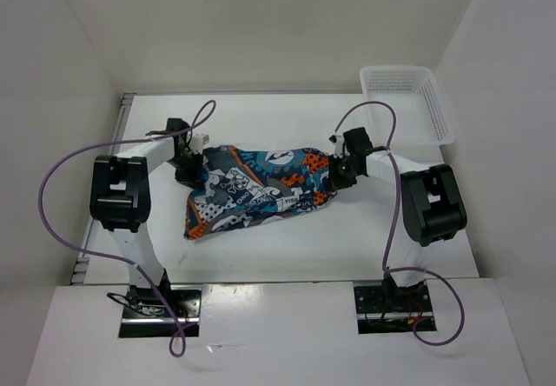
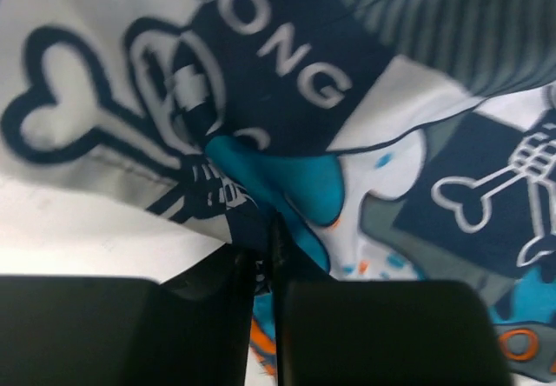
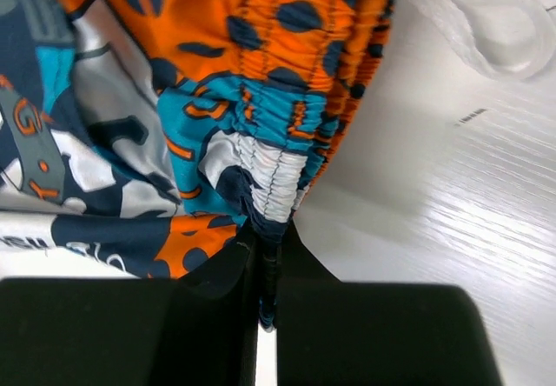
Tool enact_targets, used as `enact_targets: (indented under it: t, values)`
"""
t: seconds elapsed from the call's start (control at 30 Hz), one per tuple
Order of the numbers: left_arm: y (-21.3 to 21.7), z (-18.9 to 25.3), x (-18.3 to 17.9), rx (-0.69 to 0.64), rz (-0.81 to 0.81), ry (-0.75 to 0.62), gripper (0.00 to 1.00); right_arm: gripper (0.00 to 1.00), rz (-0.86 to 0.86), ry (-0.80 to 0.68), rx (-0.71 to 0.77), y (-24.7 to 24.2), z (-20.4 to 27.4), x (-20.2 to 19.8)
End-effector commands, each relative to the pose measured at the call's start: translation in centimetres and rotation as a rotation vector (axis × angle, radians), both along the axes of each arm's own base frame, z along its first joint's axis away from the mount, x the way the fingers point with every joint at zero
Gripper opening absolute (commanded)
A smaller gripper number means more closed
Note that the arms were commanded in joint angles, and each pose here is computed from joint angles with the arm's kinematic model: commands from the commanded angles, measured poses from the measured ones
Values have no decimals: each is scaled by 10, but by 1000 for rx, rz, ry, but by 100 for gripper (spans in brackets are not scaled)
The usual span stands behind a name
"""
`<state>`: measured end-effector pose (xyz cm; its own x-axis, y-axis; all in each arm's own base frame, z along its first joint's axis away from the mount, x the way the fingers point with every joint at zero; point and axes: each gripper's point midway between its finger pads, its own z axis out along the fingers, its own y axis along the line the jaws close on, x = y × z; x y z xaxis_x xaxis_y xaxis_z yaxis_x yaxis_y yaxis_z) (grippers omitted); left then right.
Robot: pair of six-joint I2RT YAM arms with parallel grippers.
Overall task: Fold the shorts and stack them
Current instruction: Fold the shorts
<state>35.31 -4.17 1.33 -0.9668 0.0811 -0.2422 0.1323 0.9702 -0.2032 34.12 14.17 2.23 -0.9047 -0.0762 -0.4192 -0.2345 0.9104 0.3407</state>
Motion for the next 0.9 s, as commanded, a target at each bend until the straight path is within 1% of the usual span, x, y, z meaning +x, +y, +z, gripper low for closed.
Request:
enact_targets:
  t: [0.0, 0.07, 0.1, 0.17, 0.2, 0.23, 0.3, 0.33, 0.37, 0.4, 0.43, 0.47, 0.53, 0.6, 0.63, 0.67, 0.7, 0.73, 0.8, 0.83, 0.87]
  values:
    - [-28, -24, 9, -58, -66, 24, 12, 0, 66, -144, -59, -9, 38, 20]
    - [-35, -17, 25, -73, -81, -9, 11, 0, 85, -197, -93, -14, 57, 24]
    - [-44, -10, 39, -83, -99, -34, 11, 0, 76, -229, -107, -21, 69, 31]
    - [-57, -1, 52, -101, -128, -63, 9, 0, 73, -274, -171, -42, 86, 38]
    - [-73, -2, 52, -112, -162, -51, 9, 0, 75, -306, -196, -48, 97, 46]
    - [-82, 8, 64, -115, -181, -82, 11, 0, 124, -330, -250, -55, 105, 45]
    - [-100, 7, 68, -104, -223, -86, 15, 0, 144, -381, -327, -66, 125, 53]
    - [-103, 12, 77, -83, -228, -112, 19, 0, 189, -395, -367, -67, 131, 50]
    - [-106, 16, 81, -71, -234, -130, 25, 0, 217, -417, -389, -63, 139, 49]
    - [-103, 12, 85, -49, -227, -132, 36, 0, 221, -422, -433, -66, 139, 49]
    - [-101, 14, 90, -4, -226, -151, 53, 0, 226, -441, -454, -66, 145, 49]
    - [-99, 22, 100, 18, -217, -183, 60, 0, 251, -459, -472, -61, 149, 47]
    - [-91, 38, 114, 73, -194, -237, 69, 0, 239, -470, -502, -63, 151, 50]
    - [-107, 81, 123, 61, -212, -359, 69, 0, 234, -469, -510, -65, 152, 50]
    - [-117, 98, 123, 49, -228, -409, 69, 0, 234, -469, -510, -65, 152, 50]
    - [-129, 133, 119, 28, -247, -495, 70, 0, 225, -479, -518, -66, 153, 52]
    - [-146, 147, 114, 10, -276, -540, 70, 0, 221, -475, -526, -67, 150, 55]
    - [-184, 154, 89, -38, -367, -547, 73, 0, 221, -475, -527, -67, 150, 55]
    - [-218, 144, 64, -51, -451, -511, 73, 0, 222, -472, -527, -65, 146, 61]
    - [-240, 125, 45, -43, -514, -465, 73, 0, 218, -484, -525, -65, 151, 64]
    - [-249, 115, 42, -33, -530, -464, 73, 0, 218, -484, -525, -64, 151, 66]
